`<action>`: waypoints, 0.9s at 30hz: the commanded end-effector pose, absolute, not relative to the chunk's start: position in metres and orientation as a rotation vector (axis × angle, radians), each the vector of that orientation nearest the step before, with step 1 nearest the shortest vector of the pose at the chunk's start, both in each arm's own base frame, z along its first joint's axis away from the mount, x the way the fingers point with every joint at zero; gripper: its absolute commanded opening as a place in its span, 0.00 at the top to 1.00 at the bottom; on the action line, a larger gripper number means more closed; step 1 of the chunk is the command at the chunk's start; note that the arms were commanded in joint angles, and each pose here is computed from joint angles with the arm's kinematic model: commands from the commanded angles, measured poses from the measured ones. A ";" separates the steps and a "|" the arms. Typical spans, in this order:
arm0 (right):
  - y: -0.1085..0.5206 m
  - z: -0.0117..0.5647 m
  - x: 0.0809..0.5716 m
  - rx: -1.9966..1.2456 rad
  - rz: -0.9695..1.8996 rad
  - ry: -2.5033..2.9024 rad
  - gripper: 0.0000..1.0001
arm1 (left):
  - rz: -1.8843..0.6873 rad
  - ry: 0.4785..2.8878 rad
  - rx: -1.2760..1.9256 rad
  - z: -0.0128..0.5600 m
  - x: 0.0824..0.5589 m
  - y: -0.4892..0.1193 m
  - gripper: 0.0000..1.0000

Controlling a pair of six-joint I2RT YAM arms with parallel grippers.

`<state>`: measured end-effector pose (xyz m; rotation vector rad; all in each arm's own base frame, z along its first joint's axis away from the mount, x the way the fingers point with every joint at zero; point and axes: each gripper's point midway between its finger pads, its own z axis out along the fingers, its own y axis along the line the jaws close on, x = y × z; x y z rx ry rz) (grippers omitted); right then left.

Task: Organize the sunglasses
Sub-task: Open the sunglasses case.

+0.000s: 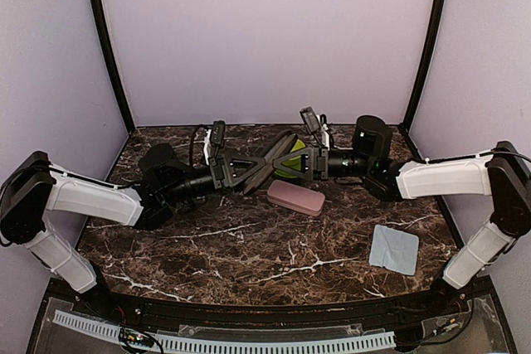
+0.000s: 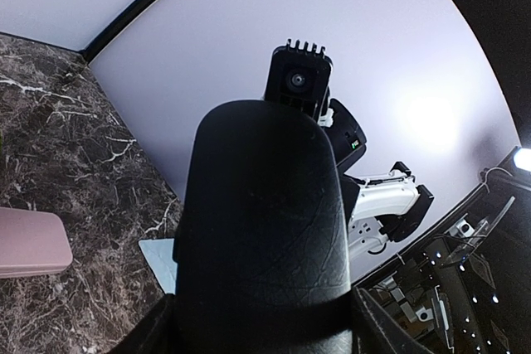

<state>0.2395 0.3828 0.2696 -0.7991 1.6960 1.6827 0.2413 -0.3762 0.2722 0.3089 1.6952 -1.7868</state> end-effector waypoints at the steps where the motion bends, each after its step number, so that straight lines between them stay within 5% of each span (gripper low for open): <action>1: 0.369 0.253 0.262 -0.762 1.569 1.705 0.69 | -1.902 1.544 0.357 0.312 0.226 -0.372 1.00; 27: 0.360 0.184 0.292 -0.503 1.515 1.991 0.31 | -1.932 1.407 0.456 0.335 0.212 -0.366 1.00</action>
